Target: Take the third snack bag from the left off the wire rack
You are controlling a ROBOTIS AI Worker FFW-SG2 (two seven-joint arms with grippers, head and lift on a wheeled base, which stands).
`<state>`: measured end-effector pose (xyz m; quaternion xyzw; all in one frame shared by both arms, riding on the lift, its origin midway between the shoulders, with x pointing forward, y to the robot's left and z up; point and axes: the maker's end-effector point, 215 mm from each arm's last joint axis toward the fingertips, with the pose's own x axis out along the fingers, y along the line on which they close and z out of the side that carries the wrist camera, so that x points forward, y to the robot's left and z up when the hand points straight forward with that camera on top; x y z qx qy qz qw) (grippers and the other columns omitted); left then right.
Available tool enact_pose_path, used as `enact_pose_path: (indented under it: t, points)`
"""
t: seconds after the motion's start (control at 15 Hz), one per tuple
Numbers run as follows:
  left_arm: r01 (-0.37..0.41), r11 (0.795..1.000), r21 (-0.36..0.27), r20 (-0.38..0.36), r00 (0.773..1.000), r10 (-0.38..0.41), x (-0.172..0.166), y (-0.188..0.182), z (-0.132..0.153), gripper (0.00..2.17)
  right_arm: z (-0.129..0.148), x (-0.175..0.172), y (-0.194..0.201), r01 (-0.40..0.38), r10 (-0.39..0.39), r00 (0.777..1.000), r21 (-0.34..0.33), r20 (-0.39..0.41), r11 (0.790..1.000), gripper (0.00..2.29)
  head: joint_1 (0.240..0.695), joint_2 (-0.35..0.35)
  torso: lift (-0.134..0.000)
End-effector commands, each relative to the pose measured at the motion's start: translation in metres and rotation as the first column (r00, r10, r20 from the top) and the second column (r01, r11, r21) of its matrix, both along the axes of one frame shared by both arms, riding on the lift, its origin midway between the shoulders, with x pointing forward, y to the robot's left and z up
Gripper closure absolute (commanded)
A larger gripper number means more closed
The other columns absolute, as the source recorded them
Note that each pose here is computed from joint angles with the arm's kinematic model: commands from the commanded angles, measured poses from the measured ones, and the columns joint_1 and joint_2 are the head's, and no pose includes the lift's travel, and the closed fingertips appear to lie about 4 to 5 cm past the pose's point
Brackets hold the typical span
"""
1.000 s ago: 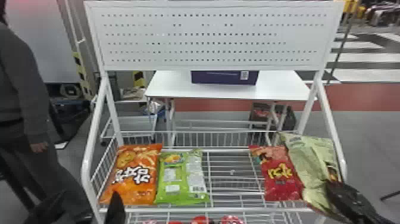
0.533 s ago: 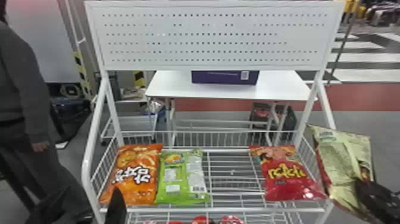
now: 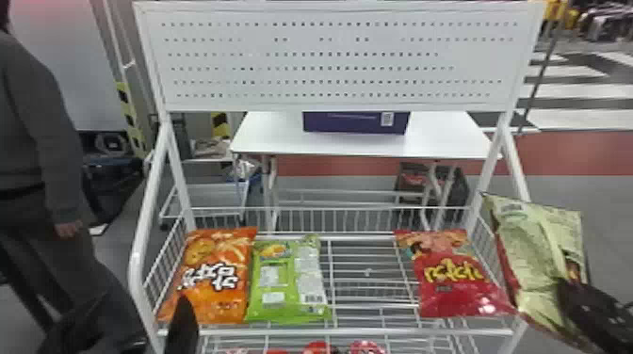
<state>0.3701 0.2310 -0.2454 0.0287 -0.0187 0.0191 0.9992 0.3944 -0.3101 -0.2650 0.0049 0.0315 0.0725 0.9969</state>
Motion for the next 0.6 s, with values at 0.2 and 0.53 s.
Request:
enact_pose_path:
  t: [0.2, 0.53]
  points:
    - [-0.002, 1.0, 0.001, -0.004, 1.0, 0.002, -0.0004, 0.0016, -0.0007, 0.14, 0.0006, 0.0005, 0.0033, -0.006, 0.006, 1.0, -0.003, 0.003, 1.0, 2.25, 0.499, 0.0, 0.0]
    - [-0.002, 1.0, -0.007, 0.0, 1.0, 0.002, 0.0007, 0.0003, 0.0002, 0.14, 0.0003, 0.0004, 0.0034, -0.004, 0.004, 1.0, -0.002, 0.001, 1.0, 2.25, 0.499, 0.0, 0.0]
